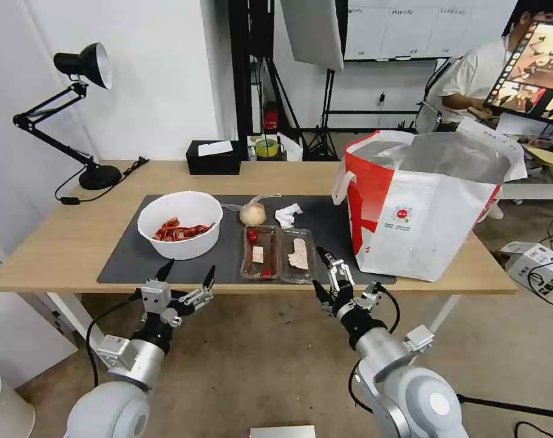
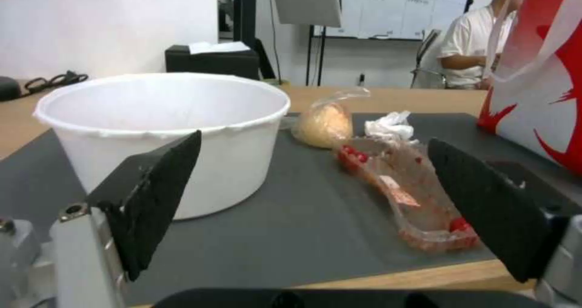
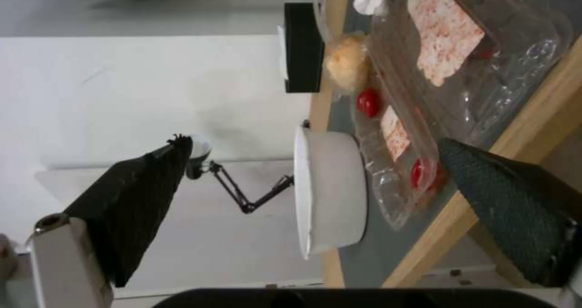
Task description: Pick up the trash from the table and place it into the takeout bag.
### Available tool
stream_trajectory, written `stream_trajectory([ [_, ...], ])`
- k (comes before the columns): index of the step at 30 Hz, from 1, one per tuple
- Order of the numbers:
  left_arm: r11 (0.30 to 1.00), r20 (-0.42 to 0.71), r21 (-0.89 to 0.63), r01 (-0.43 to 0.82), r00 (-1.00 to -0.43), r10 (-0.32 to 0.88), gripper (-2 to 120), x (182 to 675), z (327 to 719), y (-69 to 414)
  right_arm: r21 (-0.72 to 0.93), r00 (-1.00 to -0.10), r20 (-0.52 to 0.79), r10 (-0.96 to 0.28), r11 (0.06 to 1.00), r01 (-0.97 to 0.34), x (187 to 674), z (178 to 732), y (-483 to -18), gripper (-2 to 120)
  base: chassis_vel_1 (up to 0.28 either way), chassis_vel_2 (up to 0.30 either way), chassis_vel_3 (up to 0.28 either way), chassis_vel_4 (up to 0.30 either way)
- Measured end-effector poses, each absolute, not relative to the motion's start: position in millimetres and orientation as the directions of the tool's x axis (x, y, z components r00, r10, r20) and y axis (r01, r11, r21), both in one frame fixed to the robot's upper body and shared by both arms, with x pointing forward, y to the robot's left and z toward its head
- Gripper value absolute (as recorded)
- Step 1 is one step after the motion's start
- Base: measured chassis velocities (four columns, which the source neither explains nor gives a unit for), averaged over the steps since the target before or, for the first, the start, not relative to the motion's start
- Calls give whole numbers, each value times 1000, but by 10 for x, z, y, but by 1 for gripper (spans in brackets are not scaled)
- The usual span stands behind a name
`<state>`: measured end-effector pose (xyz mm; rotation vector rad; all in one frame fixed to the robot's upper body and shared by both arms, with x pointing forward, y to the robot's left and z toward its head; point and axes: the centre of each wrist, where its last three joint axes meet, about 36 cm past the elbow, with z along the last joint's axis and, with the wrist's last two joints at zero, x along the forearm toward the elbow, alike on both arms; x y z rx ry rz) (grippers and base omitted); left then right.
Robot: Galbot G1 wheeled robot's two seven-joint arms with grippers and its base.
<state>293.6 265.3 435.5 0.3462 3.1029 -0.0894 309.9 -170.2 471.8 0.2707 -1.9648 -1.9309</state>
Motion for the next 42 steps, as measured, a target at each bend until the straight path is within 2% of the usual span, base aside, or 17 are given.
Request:
stream_trajectory([
  [11,978,-4,-67,199,-980,199,100,2873,4294,2663,971,-883,238,-405,109,212,3254,4812,-1718,100,0,0,0,0],
  [19,981,15,-58,184,-983,185,100,2825,4248,2664,968,-872,247,-422,74,239,3359,4773,-1722,100,0,0,0,0],
  [42,990,38,-37,139,-989,140,100,2728,4202,2769,961,-835,262,-483,51,272,3582,4612,-1558,100,0,0,0,0],
])
